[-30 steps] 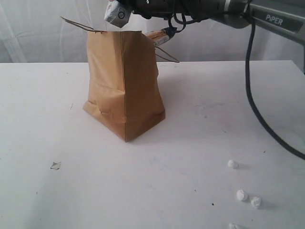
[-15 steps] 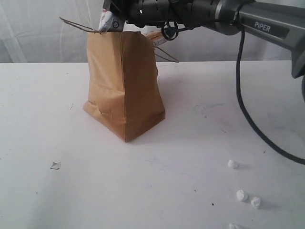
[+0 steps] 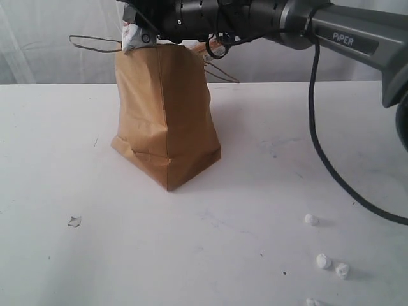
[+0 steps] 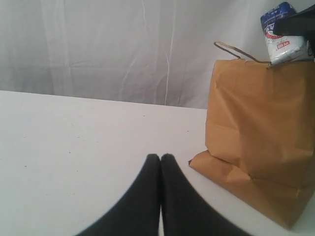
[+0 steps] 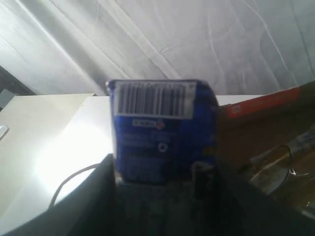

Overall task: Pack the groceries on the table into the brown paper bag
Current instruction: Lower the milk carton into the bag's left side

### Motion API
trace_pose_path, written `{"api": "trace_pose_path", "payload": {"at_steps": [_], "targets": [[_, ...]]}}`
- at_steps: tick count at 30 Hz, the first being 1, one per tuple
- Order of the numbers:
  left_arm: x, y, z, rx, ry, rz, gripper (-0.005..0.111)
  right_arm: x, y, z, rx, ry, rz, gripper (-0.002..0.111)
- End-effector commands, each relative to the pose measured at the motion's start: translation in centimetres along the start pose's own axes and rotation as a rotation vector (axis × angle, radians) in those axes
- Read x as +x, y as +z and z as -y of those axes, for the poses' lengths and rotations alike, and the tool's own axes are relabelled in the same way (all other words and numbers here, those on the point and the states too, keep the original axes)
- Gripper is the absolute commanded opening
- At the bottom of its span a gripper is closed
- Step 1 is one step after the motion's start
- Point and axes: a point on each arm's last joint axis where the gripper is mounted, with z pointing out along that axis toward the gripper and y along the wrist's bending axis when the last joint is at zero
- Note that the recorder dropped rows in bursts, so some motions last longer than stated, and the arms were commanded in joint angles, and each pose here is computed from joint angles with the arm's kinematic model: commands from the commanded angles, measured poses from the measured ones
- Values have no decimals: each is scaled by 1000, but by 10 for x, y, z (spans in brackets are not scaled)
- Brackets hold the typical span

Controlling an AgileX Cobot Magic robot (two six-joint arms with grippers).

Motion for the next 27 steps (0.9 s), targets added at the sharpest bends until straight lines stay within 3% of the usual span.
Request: {"api": "trace_pose_path", "payload": {"at_steps": [1,9,27], "targets": [[1,-1,2,26,19,-6,0,21,14,10,27,-49,-62,43],[2,-1,2,26,34,-9,0,24,19,16,44,-48,-54,64],[2,-1,3,30,31,-10,0,4,15,22,132,-74,137,63]]}}
